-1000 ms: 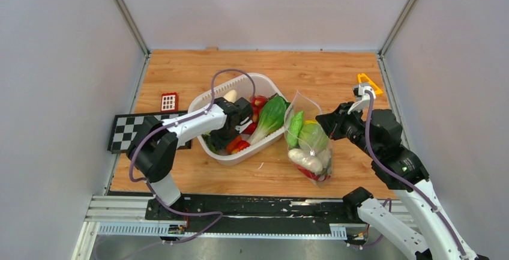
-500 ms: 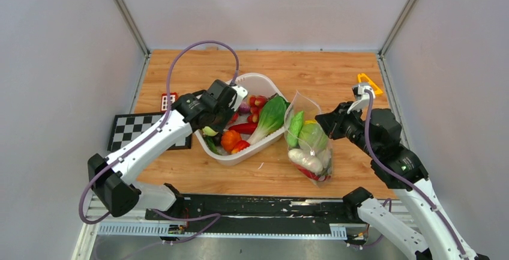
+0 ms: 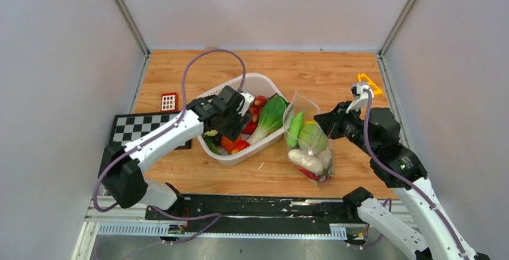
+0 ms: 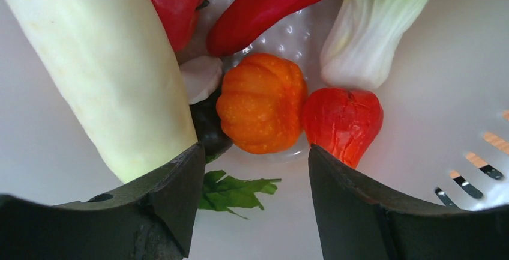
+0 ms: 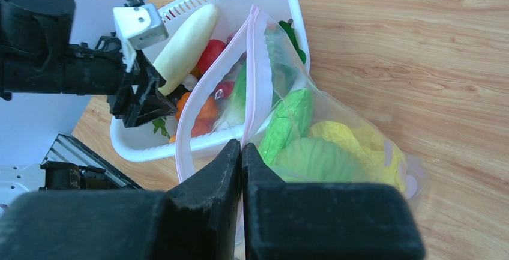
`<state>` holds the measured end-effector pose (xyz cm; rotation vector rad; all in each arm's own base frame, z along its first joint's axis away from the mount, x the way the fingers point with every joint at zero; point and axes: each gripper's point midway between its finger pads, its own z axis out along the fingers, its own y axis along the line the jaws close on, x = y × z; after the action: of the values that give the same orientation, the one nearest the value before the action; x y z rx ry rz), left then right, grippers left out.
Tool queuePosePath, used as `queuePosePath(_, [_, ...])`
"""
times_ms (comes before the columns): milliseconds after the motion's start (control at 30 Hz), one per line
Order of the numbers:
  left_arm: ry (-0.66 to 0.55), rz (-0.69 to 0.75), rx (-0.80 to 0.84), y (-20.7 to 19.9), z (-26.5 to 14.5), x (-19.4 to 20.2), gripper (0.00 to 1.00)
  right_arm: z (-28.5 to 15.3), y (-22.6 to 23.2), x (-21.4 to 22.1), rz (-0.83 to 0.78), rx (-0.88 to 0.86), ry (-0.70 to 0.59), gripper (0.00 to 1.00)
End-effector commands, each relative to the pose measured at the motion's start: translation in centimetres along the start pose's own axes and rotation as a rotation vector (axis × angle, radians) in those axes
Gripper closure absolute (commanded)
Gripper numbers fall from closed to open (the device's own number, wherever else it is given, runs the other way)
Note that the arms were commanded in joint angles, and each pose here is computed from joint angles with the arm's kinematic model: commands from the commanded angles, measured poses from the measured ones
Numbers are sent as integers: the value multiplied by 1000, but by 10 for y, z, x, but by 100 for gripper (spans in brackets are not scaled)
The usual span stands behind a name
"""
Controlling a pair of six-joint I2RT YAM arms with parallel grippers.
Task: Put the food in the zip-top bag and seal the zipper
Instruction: Adjust the fake vegetable in the bin.
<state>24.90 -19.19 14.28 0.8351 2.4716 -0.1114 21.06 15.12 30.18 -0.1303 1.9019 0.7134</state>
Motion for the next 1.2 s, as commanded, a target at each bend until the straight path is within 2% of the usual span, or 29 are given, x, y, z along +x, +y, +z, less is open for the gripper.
queuePosePath(0, [-29,-44,-55,8,7,-7,28,-2,7,-11,7,-24,-45,94])
queuePosePath(67, [-58,-42,-91,15,2,-10,22,-1,7,-11,9,-24,-44,94])
queuePosePath(233, [-152,-95,-248,44,-21,-19,21,1,7,-10,9,-30,-38,94])
queuePosePath(367, [-218,-129,-382,69,-40,-20,13,1,7,-10,7,-30,-39,94])
queuePosePath(500, [-180,-139,-480,84,-39,-10,6,1,8,-10,10,-31,-41,94])
queuePosePath(600, [-129,-149,-459,86,-27,-3,3,1,9,-10,10,-38,-39,94])
queuePosePath(733, [-61,-168,-377,82,-6,6,3,-1,8,-10,9,-34,-40,94])
queuePosePath(833, [-9,-169,-389,85,4,8,6,-1,8,-11,9,-34,-43,94])
queuePosePath(1067, [14,-168,-379,84,25,6,11,0,8,-9,8,-37,-38,94])
queuePosePath(1167, [17,-167,-356,81,32,7,22,-1,8,-9,7,-33,-43,94])
